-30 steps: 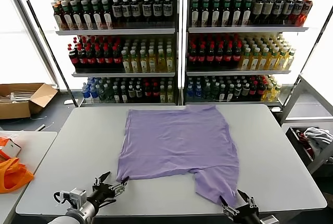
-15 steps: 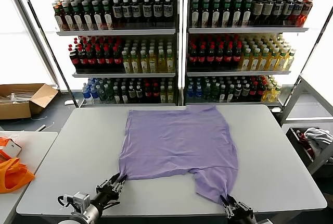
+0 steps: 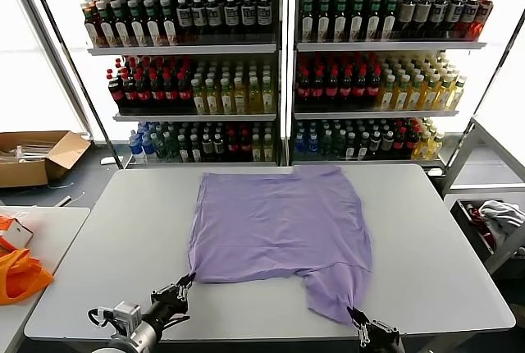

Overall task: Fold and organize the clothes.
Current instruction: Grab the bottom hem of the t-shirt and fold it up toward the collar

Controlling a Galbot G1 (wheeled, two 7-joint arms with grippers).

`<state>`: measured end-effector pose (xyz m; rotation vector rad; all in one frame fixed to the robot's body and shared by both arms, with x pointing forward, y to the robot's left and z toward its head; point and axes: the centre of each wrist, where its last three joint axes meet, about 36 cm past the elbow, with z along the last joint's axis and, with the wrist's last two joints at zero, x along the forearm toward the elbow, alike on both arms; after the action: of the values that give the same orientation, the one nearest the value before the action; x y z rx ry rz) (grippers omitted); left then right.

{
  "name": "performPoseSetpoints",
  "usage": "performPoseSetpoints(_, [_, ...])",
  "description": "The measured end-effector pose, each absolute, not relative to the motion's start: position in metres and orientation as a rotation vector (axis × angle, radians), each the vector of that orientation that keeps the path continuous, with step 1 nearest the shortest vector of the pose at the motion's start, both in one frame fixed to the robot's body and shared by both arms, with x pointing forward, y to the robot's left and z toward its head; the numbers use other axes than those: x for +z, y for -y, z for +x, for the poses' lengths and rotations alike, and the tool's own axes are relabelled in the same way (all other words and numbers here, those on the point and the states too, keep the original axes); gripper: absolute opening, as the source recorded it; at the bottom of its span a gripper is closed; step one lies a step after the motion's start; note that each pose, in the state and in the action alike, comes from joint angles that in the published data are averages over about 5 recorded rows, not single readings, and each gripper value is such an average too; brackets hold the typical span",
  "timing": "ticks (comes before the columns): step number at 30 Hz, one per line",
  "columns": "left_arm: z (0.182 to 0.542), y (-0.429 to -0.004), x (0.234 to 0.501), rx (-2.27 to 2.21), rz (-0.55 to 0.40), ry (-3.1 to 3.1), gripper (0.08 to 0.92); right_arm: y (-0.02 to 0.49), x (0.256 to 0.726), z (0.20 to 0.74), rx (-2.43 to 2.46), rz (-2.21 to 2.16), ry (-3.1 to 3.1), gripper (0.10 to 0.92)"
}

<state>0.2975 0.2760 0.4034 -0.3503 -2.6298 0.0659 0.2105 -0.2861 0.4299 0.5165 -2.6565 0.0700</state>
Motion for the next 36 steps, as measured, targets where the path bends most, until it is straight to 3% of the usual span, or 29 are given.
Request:
performPoseSetpoints(21, [0.249,-0.281,0.432,0.049,-0.323,2.608,0.084,0.294,0.452,0.179,-0.063,0.492,2.710,0.106])
performPoseSetpoints(36, [0.290,-0.290,0.436,0.014,-0.433,2.645,0.084,0.288,0.441,0.263,-0.141,0.405,2.871,0.106])
